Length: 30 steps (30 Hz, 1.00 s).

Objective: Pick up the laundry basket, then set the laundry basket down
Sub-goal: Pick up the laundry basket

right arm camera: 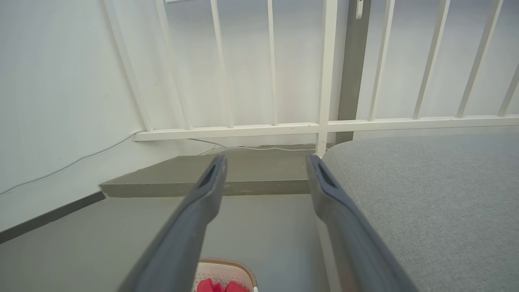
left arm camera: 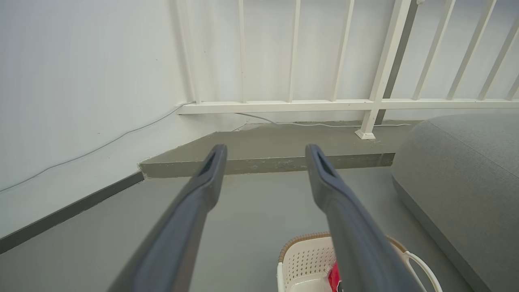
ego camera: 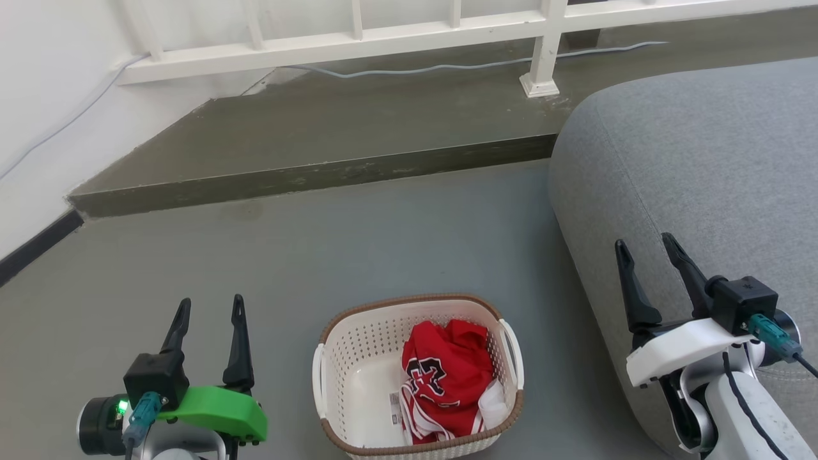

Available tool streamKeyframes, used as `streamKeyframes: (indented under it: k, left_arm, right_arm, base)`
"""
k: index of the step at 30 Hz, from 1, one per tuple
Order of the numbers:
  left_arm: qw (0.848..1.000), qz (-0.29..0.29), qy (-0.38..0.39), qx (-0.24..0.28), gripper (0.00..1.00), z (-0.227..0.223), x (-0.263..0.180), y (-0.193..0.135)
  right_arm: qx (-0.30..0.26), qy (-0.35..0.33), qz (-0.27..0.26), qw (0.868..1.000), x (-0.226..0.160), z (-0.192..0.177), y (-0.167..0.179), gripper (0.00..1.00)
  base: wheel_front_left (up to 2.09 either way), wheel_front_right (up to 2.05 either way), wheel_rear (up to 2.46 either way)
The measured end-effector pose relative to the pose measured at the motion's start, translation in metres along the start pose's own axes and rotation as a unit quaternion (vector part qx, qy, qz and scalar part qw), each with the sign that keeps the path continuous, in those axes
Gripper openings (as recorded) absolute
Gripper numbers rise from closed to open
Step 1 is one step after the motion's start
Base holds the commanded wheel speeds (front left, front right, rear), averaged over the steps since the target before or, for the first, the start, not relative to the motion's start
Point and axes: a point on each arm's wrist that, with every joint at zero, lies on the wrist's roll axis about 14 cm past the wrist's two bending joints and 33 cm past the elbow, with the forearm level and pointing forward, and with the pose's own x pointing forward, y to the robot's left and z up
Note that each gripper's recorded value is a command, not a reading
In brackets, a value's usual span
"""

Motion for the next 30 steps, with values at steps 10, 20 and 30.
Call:
streamKeyframes:
  k: [10, 20, 30]
  left_arm:
    - [1.000, 0.000, 0.016, -0.006, 1.00, -0.011, 0.006, 0.000]
    - [0.999, 0.002, 0.043, -0.013, 1.00, -0.033, 0.025, 0.000]
    - [0.997, 0.001, 0.071, -0.019, 1.00, -0.060, 0.049, 0.001]
  right_arm:
    - [0.005, 0.025, -0.004, 1.000, 0.004, -0.018, -0.005, 1.00]
    - [0.010, 0.064, -0.006, 0.998, 0.018, -0.047, -0.011, 1.00]
    - [0.010, 0.086, -0.007, 0.996, 0.046, -0.071, -0.020, 1.00]
  base:
    - [0.00, 0.00, 0.00]
    - [0.00, 0.00, 0.00]
    - [0.00, 0.00, 0.00]
